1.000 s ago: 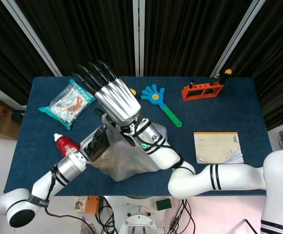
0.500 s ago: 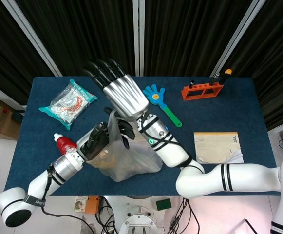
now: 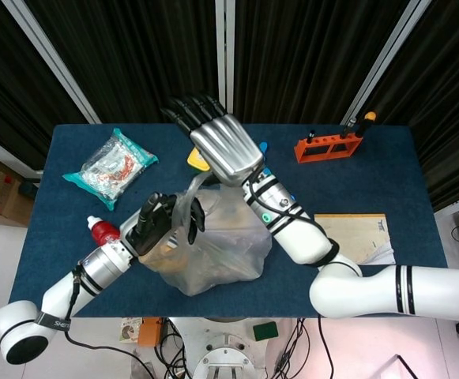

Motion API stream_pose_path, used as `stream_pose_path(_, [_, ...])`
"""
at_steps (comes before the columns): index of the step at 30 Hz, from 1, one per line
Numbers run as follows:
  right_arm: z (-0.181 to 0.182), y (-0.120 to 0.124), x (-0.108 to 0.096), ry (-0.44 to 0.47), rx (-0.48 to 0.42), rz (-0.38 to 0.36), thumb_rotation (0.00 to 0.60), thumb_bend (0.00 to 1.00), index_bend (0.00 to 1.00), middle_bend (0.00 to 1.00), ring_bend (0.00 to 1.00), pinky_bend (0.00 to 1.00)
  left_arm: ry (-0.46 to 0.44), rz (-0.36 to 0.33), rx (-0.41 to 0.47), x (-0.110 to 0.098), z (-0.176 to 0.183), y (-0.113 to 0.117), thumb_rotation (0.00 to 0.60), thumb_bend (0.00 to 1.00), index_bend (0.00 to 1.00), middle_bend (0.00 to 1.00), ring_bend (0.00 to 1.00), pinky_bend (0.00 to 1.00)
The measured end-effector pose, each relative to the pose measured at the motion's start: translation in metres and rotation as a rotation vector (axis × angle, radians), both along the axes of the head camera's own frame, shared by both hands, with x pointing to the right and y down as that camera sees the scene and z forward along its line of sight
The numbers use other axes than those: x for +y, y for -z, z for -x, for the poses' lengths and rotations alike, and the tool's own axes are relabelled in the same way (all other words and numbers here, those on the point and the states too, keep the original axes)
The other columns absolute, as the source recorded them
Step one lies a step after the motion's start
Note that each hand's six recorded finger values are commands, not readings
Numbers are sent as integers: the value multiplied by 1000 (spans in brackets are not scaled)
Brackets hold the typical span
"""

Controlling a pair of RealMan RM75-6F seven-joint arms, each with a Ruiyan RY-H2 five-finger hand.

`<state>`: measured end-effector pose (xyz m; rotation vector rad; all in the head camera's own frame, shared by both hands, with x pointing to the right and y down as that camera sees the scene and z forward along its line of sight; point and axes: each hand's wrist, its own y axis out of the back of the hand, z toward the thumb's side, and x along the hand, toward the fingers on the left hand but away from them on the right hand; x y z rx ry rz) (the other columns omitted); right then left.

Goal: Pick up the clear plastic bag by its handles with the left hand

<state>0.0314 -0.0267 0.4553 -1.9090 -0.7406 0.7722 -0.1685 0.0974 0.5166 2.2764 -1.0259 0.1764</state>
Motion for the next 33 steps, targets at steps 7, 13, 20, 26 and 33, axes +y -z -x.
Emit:
stream_pose_path(7, [-13, 2, 2, 23, -8, 74, 600, 101, 0, 0, 0, 0, 51, 16, 43, -9, 4, 5, 98, 31, 482, 540, 491, 627])
stream_pose_path(13, [-24, 1, 4, 18, -35, 128, 600, 101, 0, 0, 0, 0, 115, 28, 93, -20, 9, 13, 93, 31, 473, 533, 490, 623])
stream_pose_path(20, [-33, 6, 4, -3, -112, 181, 600, 101, 0, 0, 0, 0, 147, 36, 97, -25, 14, 14, 92, 31, 453, 503, 481, 611])
stream_pose_path(26, [-46, 23, 6, -16, -212, 187, 600, 101, 0, 0, 0, 0, 166, 39, 95, -29, 14, 16, 91, 32, 387, 440, 447, 582])
stream_pose_path(33, [-75, 44, 2, -59, -296, 139, 600, 101, 0, 0, 0, 0, 143, 35, 112, -26, 4, 23, 102, 31, 307, 394, 410, 576])
